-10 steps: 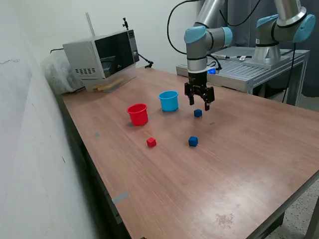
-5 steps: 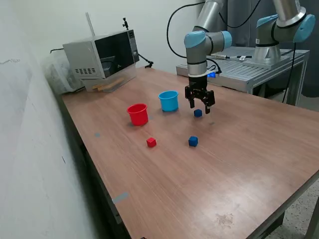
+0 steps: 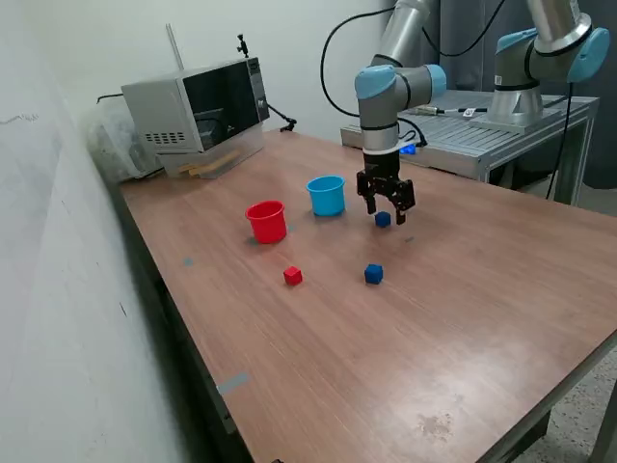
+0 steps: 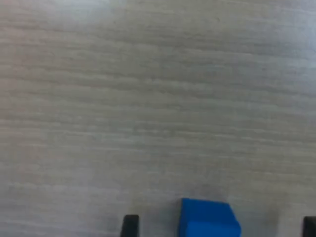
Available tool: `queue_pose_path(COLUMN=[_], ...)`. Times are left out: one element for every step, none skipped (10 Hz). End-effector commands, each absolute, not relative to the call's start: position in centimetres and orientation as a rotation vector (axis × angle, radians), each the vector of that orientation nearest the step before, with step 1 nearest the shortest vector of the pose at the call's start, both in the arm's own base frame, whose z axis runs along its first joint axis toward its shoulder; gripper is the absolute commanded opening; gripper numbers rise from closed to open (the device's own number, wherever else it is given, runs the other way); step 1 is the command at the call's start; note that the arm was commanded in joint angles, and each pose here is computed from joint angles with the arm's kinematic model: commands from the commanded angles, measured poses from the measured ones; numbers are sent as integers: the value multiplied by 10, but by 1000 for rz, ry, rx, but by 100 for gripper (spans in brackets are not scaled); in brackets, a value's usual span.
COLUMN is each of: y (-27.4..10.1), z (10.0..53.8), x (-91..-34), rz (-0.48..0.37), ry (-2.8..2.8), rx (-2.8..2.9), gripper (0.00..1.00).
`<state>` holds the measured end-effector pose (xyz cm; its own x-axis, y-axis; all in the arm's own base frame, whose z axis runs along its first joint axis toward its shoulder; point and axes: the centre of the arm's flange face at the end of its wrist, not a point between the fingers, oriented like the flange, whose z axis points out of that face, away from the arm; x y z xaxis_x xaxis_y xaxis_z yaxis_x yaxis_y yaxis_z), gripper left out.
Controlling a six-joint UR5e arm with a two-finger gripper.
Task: Place red objects in the red bin, and blue objects in the blue bin.
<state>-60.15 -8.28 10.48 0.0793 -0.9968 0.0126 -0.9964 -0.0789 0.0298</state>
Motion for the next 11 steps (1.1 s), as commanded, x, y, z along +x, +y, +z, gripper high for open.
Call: queue_pose_path(y=[-82,-82,-82,-82,-82,-82,-82,-81,-81,-78,-71], z=[110,111,110,110,110,110,110,111,123,140,161], x=[-614,-614,-614,-614,-614,-614,-614,-614,-615,-618,-620], rz=[-39,-41,-39,-41,-39,-39,-39,-43,-67,-105,-140], ry=[-2096,-2096,-2096,-2096,-2096,-2096,-2091,-2091,-2083,-2076,-2072], rx=[2282,2281,2282,2281,2282,2282,2293,2300,2291,2273,2253], gripper=[0,0,0,0,0,0,0,0,0,0,0])
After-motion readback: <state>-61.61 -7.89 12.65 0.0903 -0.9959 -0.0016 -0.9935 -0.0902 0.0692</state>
